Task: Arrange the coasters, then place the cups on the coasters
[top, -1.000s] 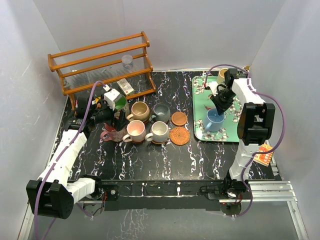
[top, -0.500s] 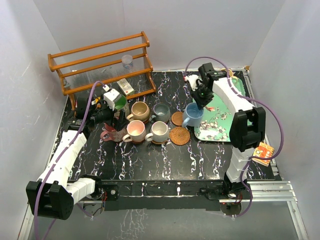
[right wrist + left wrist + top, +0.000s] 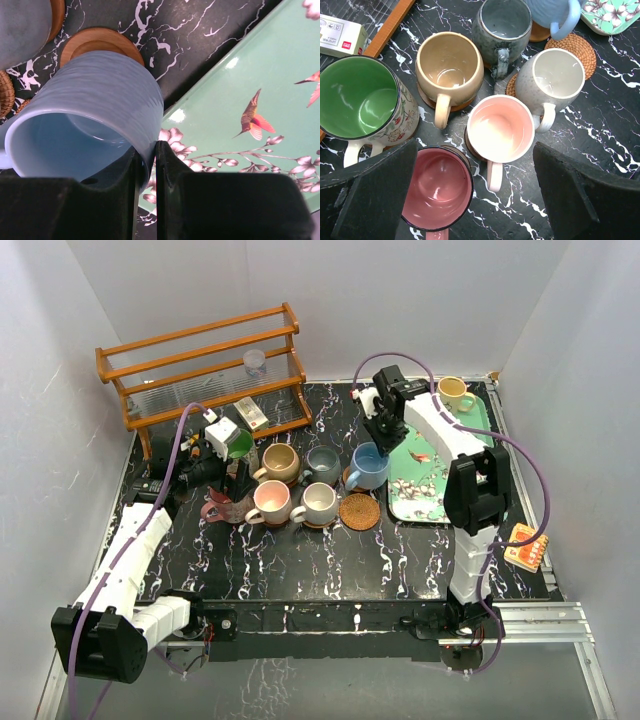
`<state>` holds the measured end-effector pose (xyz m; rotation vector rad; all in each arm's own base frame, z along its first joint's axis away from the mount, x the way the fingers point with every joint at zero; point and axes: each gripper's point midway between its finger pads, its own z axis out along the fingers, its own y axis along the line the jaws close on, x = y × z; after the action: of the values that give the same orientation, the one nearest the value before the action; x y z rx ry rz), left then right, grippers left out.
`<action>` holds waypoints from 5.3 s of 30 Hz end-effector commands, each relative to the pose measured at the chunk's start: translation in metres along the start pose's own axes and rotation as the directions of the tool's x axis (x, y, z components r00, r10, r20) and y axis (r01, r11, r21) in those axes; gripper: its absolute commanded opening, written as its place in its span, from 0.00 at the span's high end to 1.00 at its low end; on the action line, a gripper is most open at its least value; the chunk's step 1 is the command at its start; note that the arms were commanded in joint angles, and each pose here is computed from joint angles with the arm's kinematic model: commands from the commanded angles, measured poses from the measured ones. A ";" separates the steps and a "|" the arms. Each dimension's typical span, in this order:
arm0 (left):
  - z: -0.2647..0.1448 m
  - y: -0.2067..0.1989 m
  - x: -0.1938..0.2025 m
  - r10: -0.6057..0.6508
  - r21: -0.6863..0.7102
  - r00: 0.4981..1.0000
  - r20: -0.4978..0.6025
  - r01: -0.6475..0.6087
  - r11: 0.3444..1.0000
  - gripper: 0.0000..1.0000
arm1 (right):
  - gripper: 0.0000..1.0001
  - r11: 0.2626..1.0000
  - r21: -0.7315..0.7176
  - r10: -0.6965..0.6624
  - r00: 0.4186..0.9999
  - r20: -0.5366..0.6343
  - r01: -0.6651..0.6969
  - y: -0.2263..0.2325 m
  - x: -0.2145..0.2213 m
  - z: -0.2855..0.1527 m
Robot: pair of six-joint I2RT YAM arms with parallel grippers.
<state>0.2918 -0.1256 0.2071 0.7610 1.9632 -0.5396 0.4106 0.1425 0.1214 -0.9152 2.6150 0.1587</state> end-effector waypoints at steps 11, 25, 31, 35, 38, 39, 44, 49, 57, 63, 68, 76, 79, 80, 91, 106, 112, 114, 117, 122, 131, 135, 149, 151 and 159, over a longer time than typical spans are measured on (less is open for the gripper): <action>-0.003 -0.005 -0.006 0.021 0.021 0.999 0.038 -0.022 1.000 0.01 | 1.00 1.000 0.006 0.014 0.994 0.109 -0.015 0.010 -0.039 -0.003; -0.004 -0.005 -0.005 0.021 0.024 0.999 0.040 -0.022 0.999 0.01 | 1.00 1.000 -0.009 0.021 0.992 0.121 -0.020 0.014 -0.045 0.006; -0.004 -0.006 -0.004 0.019 0.028 0.999 0.040 -0.020 0.999 0.01 | 1.00 1.000 -0.015 0.021 0.993 0.117 -0.020 0.016 -0.045 0.009; -0.004 -0.006 -0.003 0.018 0.030 0.999 0.039 -0.019 0.999 0.01 | 1.00 1.000 -0.019 0.022 0.994 0.110 -0.020 0.017 -0.043 0.012; -0.004 -0.006 -0.003 0.019 0.031 0.999 0.041 -0.020 0.999 0.01 | 1.00 1.000 -0.020 0.021 0.994 0.106 -0.019 0.018 -0.042 0.013; -0.004 -0.006 -0.003 0.018 0.030 0.999 0.040 -0.019 0.999 0.01 | 1.00 1.000 -0.021 0.022 0.994 0.106 -0.020 0.018 -0.042 0.013; -0.004 -0.006 -0.003 0.018 0.033 0.999 0.041 -0.019 0.999 0.01 | 1.00 0.999 -0.024 0.026 0.995 0.098 -0.024 0.019 -0.039 0.014; -0.004 -0.007 -0.003 0.019 0.032 0.999 0.043 -0.020 0.999 0.01 | 0.97 0.999 -0.022 0.030 0.996 0.083 -0.028 0.021 -0.034 0.017; -0.005 -0.007 -0.003 0.019 0.033 0.999 0.045 -0.021 0.999 0.01 | 0.94 0.999 -0.019 0.032 0.996 0.086 -0.031 0.023 -0.035 0.016; -0.005 -0.007 -0.003 0.019 0.033 0.999 0.046 -0.020 0.999 0.01 | 0.91 0.999 -0.012 0.034 0.996 0.083 -0.033 0.023 -0.036 0.017; -0.005 -0.007 -0.003 0.018 0.032 0.999 0.049 -0.019 0.999 0.01 | 0.86 0.999 -0.006 0.033 0.997 0.075 -0.032 0.022 -0.034 0.018; -0.006 -0.007 -0.003 0.018 0.034 0.999 0.050 -0.019 0.999 0.01 | 0.75 1.000 0.003 0.030 0.997 0.073 -0.030 0.020 -0.033 0.017; -0.006 -0.007 -0.003 0.016 0.035 0.999 0.049 -0.018 0.999 0.01 | 0.70 0.999 0.018 0.025 0.997 0.079 -0.026 0.018 -0.035 0.014; -0.005 -0.008 -0.003 0.016 0.037 0.999 0.048 -0.017 0.999 0.01 | 0.69 0.999 0.026 0.019 0.996 0.082 -0.022 0.017 -0.036 0.012; -0.005 -0.007 -0.002 0.015 0.036 0.999 0.051 -0.017 0.999 0.01 | 0.59 0.994 0.094 0.034 0.970 0.239 -0.058 -0.019 -0.062 -0.047; -0.005 -0.006 -0.001 0.022 0.026 0.998 0.054 -0.023 0.999 0.01 | 0.31 0.912 0.237 0.184 0.851 0.492 -0.334 -0.170 -0.051 -0.133; -0.007 -0.006 -0.001 0.029 0.018 0.998 0.059 -0.030 0.999 0.01 | 0.05 0.819 0.319 0.246 0.794 0.556 -0.477 -0.254 -0.017 -0.140; -0.007 -0.006 -0.001 0.029 0.019 0.998 0.062 -0.031 0.999 0.01 | 0.02 0.796 0.351 0.251 0.796 0.552 -0.494 -0.271 -0.009 -0.135; -0.007 -0.007 -0.001 0.028 0.025 0.998 0.061 -0.030 0.999 0.01 | 0.02 0.767 0.395 0.250 0.803 0.541 -0.505 -0.293 0.000 -0.127; -0.005 -0.008 0.001 0.022 0.034 0.998 0.055 -0.024 0.999 0.01 | 0.02 0.733 0.457 0.239 0.819 0.521 -0.504 -0.319 0.013 -0.109; -0.001 -0.008 0.004 0.005 0.053 0.999 0.045 -0.007 0.999 0.01 | 0.02 0.793 0.445 0.198 0.866 0.460 -0.417 -0.321 0.023 -0.083; 0.000 -0.009 0.004 -0.001 0.061 0.999 0.041 -0.001 0.998 0.01 | 0.02 0.846 0.407 0.146 0.884 0.444 -0.344 -0.316 0.017 -0.074; 0.010 -0.006 0.013 -0.033 0.081 0.999 0.002 0.032 0.996 0.01 | 0.02 0.908 0.398 -0.035 0.924 0.380 -0.130 -0.327 0.006 -0.038; 0.011 -0.006 0.013 -0.037 0.083 0.999 -0.002 0.037 0.996 0.01 | 0.02 0.912 0.398 -0.065 0.925 0.374 -0.096 -0.328 0.005 -0.033; 0.013 -0.004 0.017 -0.047 0.081 0.999 -0.014 0.048 0.996 0.01 | 0.02 0.917 0.395 -0.193 0.920 0.342 0.045 -0.330 0.001 -0.018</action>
<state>0.2896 -0.1296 0.1769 0.7620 2.0149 -0.6289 0.5860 -0.1168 0.1179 -0.7083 2.2551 -0.1343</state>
